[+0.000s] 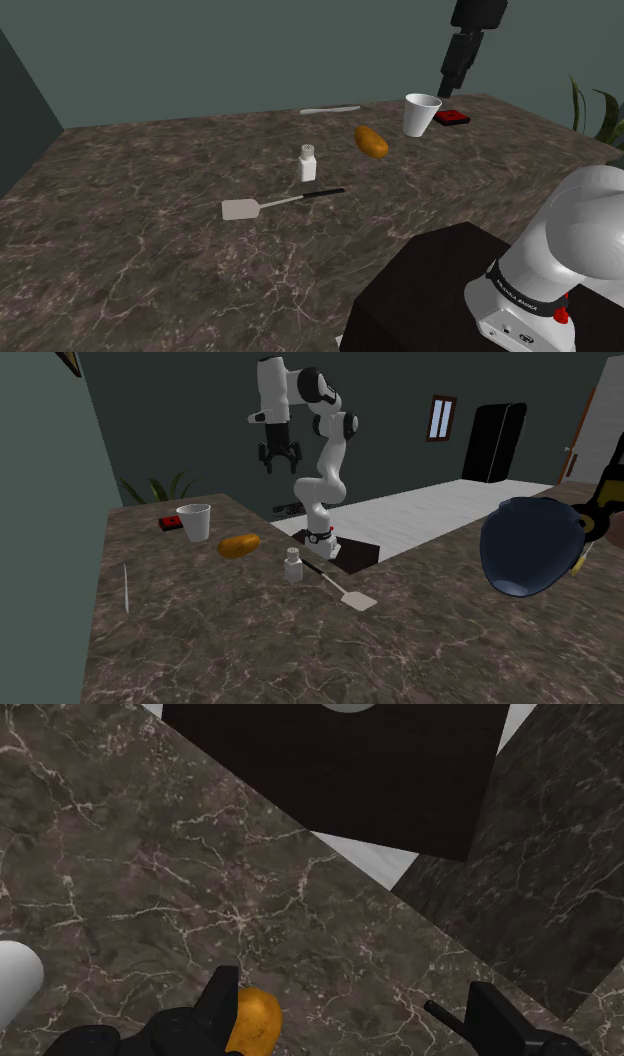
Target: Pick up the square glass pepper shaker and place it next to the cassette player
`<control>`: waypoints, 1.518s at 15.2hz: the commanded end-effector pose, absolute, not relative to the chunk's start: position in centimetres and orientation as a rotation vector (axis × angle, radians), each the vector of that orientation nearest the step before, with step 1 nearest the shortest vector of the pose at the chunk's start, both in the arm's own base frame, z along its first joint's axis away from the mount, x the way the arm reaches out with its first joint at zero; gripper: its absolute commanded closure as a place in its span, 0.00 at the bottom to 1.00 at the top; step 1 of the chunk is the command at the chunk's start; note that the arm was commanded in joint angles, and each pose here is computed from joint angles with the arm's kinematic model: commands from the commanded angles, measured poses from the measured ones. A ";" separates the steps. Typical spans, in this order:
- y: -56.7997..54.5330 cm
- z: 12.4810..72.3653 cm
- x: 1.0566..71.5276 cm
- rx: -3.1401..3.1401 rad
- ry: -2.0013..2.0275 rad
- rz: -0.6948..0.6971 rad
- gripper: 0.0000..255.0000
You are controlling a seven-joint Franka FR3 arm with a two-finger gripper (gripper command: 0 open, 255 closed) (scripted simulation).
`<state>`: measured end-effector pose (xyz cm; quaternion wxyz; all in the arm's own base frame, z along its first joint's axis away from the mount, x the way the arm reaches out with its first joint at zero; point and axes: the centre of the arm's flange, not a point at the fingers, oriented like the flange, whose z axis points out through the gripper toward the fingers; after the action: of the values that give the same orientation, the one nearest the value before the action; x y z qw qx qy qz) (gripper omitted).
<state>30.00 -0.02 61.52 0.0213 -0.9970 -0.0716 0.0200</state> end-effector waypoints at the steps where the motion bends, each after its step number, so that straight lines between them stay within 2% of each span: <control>1: 0.0 61.5 30.0 -3.090 -0.222 0.062 0.00; 23: 18.8 48.8 47.8 -3.184 -0.048 -0.086 0.00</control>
<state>46.73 17.88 49.25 -0.0208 -0.9993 -0.0182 -0.0243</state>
